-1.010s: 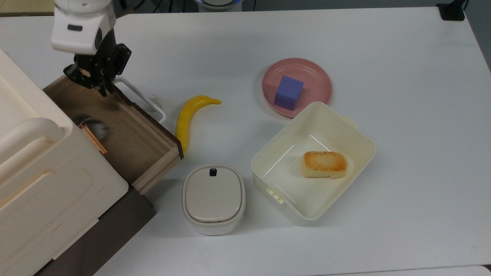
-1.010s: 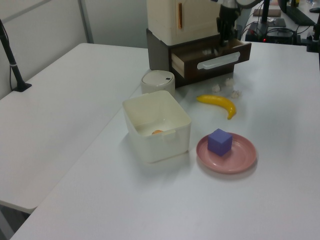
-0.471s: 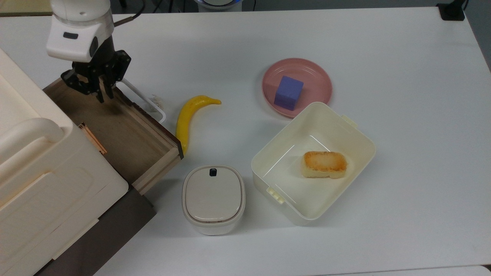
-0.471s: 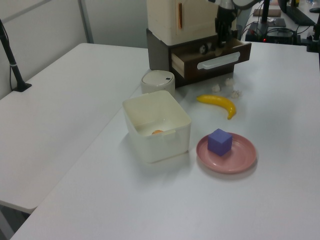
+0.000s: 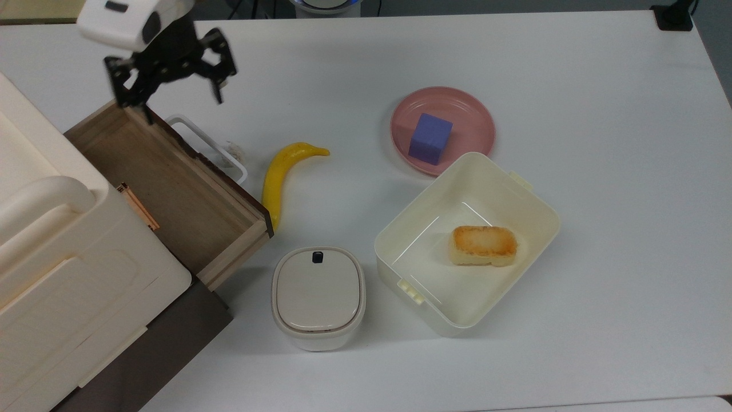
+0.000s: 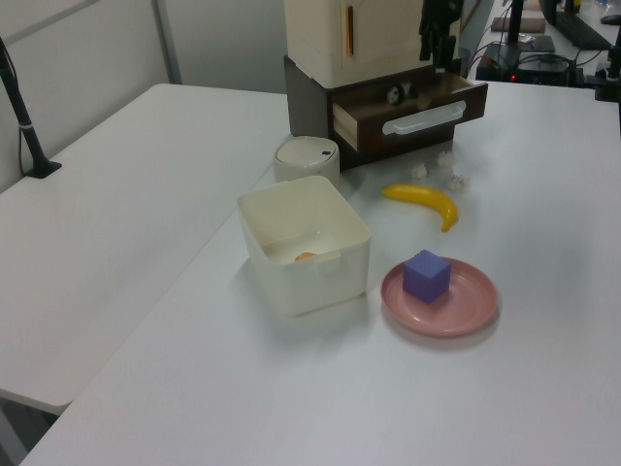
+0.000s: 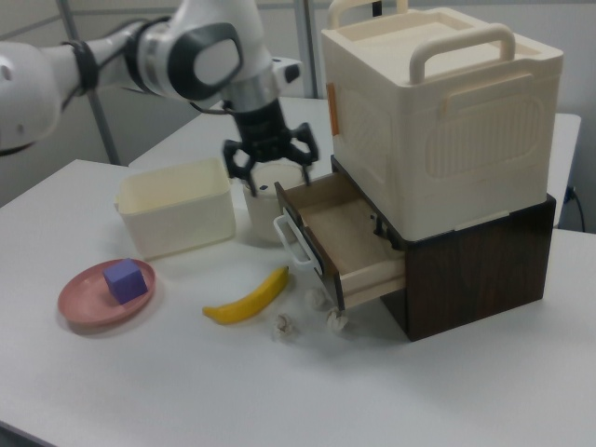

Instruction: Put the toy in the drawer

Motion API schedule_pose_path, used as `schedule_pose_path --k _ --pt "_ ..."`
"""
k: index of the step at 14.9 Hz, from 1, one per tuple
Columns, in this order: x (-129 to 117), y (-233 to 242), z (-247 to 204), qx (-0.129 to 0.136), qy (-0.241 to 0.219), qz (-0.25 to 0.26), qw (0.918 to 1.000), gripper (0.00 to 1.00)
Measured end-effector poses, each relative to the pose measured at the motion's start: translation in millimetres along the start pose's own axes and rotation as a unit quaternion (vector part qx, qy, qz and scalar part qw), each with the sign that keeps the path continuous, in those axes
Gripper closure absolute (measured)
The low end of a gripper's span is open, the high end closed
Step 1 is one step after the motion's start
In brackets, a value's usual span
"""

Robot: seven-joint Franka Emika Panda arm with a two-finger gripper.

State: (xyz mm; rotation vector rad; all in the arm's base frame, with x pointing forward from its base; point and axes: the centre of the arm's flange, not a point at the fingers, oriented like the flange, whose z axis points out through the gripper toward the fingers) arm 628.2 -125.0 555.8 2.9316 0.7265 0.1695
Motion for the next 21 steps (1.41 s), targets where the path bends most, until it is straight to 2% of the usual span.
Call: schedule_pose_path --k 2,4,6,8,13,17,21 --pt "1 -31 -19 0.032 -0.024 0.064 0.9972 0.0" --pt "3 -61 -35 0.053 -0.047 0.133 0.9886 0.0" --pt "8 -84 -42 0.06 -0.064 0.196 0.9766 0.0" --pt "13 -99 -44 0.06 -0.07 0.232 0.9683 0.0" --pt "15 -105 -42 0.062 -0.072 0.235 0.9672 0.0" --pt "22 -106 -39 0.059 -0.052 0.235 0.9688 0.0" --pt "19 -101 -37 0.063 -0.047 0.249 0.9654 0.0"
